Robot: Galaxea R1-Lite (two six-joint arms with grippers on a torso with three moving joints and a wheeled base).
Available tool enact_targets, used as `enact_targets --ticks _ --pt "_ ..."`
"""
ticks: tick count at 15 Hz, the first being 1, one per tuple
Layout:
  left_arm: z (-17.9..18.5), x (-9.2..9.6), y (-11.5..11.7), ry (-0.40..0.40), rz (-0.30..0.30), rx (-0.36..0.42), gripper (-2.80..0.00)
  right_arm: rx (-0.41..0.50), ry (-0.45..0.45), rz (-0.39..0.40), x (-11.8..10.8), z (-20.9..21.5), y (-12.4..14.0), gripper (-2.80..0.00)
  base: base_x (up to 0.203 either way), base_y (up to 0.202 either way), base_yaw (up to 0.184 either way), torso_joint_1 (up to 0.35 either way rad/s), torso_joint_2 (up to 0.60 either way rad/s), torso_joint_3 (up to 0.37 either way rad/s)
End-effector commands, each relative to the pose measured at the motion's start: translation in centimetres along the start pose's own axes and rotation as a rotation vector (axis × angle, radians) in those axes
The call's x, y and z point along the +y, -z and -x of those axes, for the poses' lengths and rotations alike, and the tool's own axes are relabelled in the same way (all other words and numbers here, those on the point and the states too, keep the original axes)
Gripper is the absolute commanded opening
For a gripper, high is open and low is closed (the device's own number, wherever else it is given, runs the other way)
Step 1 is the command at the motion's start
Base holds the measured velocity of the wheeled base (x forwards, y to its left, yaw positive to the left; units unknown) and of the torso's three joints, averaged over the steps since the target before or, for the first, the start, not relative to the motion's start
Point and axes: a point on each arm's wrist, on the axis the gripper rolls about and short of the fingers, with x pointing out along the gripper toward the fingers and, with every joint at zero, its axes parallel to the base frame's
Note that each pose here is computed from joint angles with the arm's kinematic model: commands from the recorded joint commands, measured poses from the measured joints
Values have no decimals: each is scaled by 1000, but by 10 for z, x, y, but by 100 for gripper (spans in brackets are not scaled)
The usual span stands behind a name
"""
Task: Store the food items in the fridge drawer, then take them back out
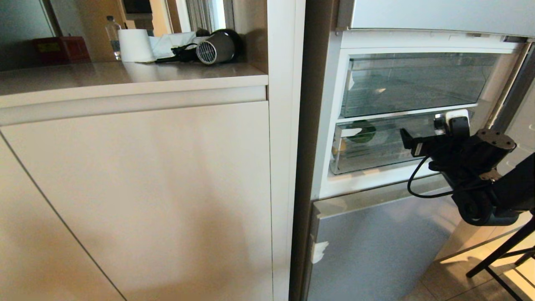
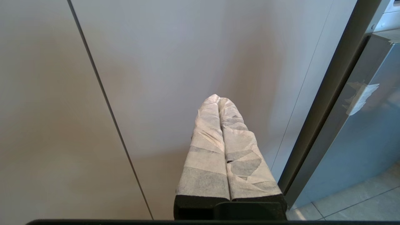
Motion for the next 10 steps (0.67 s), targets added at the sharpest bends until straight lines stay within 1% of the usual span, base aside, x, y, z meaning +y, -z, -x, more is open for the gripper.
enact_targets --ticks 1,5,10 --pt "-1 0 3 0 0 8 -280 -4 1 11 0 -1 1 0 0 0 0 0 0 0" --pt "-1 0 3 0 0 8 -280 3 0 29 1 -1 4 0 0 0 0 0 0 0" --pt "-1 0 3 0 0 9 -280 -20 9 29 1 -7 2 0 0 0 0 0 0 0"
